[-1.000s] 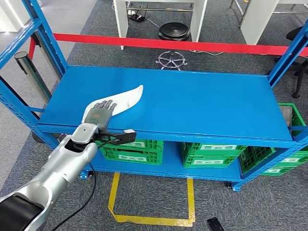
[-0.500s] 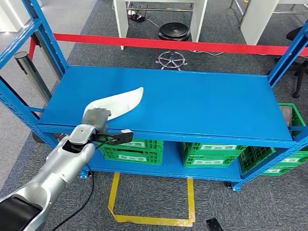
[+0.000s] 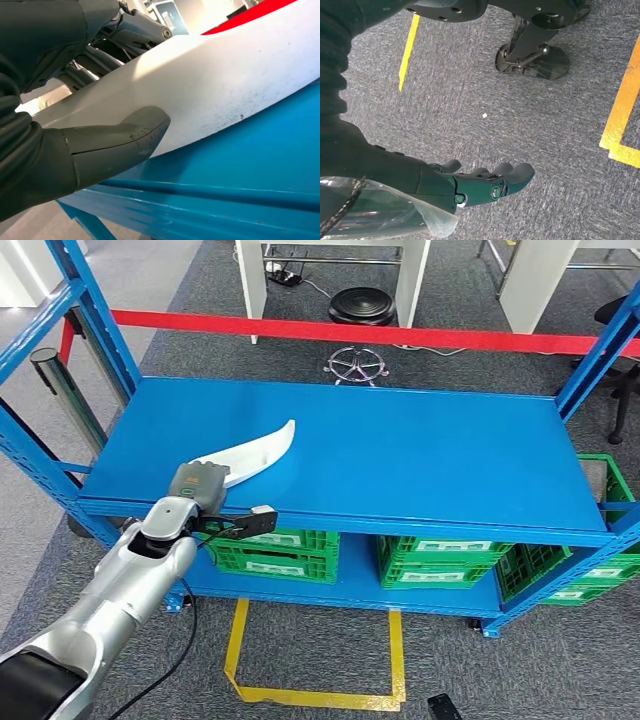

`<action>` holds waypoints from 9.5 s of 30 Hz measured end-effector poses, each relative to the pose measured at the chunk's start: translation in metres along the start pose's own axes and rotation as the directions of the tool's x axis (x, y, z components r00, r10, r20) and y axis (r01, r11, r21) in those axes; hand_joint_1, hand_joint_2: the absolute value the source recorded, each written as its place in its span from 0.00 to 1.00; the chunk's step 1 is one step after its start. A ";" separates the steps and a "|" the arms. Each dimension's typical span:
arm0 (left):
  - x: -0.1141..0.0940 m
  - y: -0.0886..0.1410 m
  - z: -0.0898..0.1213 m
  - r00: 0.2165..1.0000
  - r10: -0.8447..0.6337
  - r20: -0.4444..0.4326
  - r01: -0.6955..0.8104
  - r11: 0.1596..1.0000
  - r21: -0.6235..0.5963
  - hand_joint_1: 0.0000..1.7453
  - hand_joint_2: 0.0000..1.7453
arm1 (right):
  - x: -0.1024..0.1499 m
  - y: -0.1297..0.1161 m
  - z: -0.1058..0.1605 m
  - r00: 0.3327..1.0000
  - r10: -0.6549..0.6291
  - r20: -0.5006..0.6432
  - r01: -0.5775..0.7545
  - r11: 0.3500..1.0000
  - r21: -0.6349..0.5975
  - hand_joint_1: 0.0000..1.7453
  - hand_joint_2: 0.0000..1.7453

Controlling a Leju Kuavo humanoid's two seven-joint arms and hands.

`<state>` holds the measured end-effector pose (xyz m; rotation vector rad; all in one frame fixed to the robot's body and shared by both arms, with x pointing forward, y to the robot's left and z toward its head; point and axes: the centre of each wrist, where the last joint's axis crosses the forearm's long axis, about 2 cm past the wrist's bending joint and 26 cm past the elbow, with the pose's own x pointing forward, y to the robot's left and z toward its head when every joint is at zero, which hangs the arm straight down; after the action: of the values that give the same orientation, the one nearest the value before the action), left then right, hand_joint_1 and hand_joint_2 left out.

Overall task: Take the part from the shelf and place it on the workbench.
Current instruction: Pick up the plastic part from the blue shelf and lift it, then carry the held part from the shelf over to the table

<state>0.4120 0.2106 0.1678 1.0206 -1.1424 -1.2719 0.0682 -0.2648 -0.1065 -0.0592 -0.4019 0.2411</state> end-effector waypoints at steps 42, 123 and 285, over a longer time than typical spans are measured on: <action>0.010 -0.014 0.140 0.783 0.385 0.489 -0.594 0.696 0.403 1.00 1.00 | -0.020 0.013 0.007 0.998 -0.070 -0.001 0.070 0.997 -0.036 0.00 1.00; -0.004 -0.035 0.219 0.619 0.511 0.597 -0.784 0.351 0.513 1.00 1.00 | -0.036 0.010 0.027 0.951 -0.305 0.053 0.306 0.952 -0.019 0.00 1.00; -0.006 -0.032 0.172 0.459 0.545 0.702 -0.887 0.229 0.402 1.00 1.00 | -0.046 0.010 0.041 0.955 -0.281 0.090 0.290 0.949 -0.120 0.00 1.00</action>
<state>0.2378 0.2230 0.1646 0.5073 -2.2829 -0.1149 0.0091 -0.2659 -0.0875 -0.1213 -0.4926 -0.0708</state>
